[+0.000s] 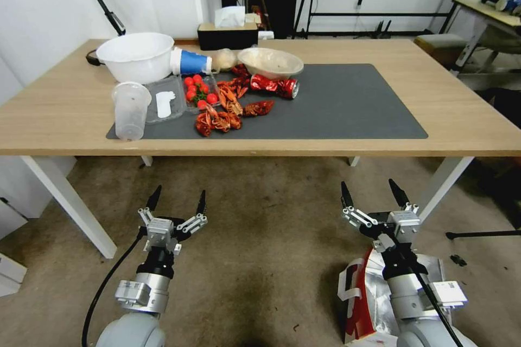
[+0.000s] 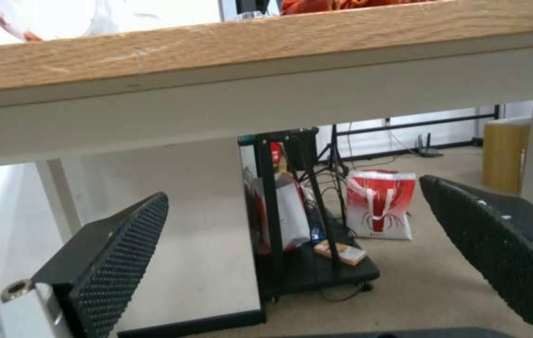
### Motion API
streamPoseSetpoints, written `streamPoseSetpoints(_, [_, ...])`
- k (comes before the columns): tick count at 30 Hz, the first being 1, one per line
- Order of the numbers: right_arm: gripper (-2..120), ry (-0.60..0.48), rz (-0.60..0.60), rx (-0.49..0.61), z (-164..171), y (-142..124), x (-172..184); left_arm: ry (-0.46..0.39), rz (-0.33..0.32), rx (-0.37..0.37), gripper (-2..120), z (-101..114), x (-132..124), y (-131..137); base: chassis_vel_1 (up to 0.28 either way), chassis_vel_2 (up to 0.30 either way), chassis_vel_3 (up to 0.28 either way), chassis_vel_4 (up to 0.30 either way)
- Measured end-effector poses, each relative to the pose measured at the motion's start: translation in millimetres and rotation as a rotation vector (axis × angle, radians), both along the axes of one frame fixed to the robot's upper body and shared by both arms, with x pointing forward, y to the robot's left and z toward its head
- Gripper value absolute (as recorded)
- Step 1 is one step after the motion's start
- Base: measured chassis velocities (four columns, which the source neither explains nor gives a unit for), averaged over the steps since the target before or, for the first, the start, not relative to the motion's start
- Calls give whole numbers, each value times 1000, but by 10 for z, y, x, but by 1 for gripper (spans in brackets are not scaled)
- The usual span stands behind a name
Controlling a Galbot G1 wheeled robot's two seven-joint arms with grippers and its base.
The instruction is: Pick up the food delivery bag from the floor and place it on the table.
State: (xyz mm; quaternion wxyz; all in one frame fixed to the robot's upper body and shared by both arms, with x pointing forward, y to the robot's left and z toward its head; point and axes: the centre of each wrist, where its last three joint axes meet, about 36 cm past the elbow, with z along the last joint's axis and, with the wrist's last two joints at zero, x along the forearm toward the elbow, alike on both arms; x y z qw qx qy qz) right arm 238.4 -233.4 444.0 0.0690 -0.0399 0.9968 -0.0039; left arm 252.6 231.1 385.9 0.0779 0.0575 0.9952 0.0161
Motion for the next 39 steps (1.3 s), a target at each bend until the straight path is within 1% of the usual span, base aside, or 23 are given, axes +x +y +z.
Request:
streamPoseSetpoints(19, [100, -9, 3, 4, 29, 0, 5, 8, -3, 1, 100, 23, -3, -9, 0, 0, 0, 0])
streamPoseSetpoints(24, [100, -8, 2, 4, 24, -1, 8, 26, -3, 3, 100, 40, -3, -12, 0, 0, 0, 0])
streamPoseSetpoints(39, [100, -11, 0, 11, 13, 4, 30, 26, -2, 4, 100, 48, 3, -9, 0, 0, 0, 0])
